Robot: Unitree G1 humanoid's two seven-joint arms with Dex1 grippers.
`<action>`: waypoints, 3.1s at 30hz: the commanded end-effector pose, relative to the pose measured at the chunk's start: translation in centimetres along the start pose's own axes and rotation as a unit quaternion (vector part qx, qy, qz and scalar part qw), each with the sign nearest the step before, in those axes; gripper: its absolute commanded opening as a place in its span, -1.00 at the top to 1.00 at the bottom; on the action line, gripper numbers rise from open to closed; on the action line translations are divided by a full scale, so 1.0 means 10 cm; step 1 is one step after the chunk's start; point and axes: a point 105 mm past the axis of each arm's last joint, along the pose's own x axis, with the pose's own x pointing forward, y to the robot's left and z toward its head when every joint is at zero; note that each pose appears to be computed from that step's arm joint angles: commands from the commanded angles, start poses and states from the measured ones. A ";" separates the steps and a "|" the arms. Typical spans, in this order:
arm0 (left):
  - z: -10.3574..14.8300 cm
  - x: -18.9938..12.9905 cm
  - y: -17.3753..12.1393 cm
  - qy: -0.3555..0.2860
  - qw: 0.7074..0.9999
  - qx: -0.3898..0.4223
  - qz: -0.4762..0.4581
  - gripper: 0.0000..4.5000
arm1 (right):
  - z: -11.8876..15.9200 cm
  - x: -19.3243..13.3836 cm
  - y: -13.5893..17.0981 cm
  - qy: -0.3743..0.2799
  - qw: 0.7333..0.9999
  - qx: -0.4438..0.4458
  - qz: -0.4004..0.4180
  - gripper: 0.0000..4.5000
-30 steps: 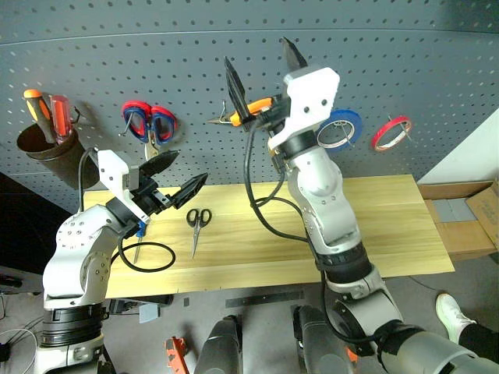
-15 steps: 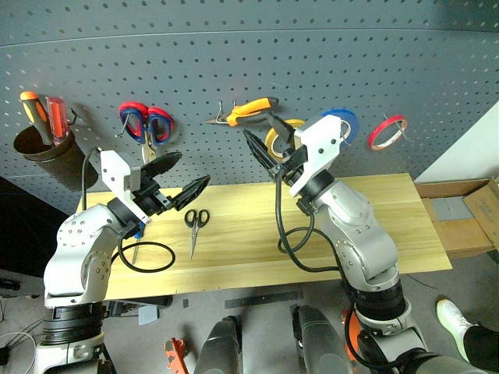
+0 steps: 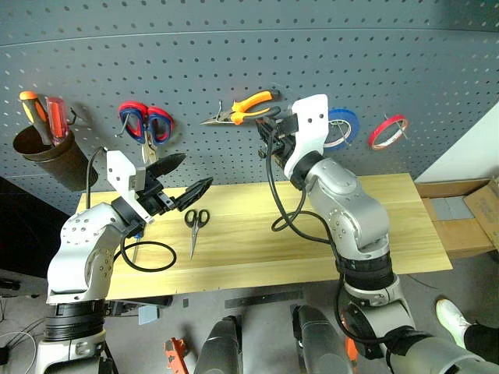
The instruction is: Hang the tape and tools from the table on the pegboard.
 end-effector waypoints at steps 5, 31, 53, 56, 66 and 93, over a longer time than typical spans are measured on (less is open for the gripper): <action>0.11 0.00 0.01 -0.016 1.000 0.021 -0.001 -0.95 | 0.23 0.04 0.04 -0.040 0.999 -0.003 0.017 0.75; -0.66 -0.38 0.11 0.169 0.980 -0.034 0.094 -0.95 | -0.30 -0.74 0.67 0.122 0.952 0.027 0.278 -0.60; -1.75 -0.62 0.29 0.455 0.844 -0.080 0.274 -0.97 | -0.72 -0.86 0.73 0.188 0.930 -0.092 0.301 -0.62; -1.75 -0.48 0.23 0.449 0.850 -0.084 0.263 -0.97 | -0.76 -0.87 0.70 0.194 0.928 -0.106 0.300 -0.62; -1.87 -0.30 0.15 0.453 0.845 -0.107 0.263 -0.97 | -0.78 -0.88 0.68 0.198 0.929 -0.110 0.293 -0.62; -1.15 -0.36 0.17 0.254 0.938 -0.063 0.227 0.93 | -0.63 -0.89 0.39 0.177 0.942 -0.137 0.251 -0.63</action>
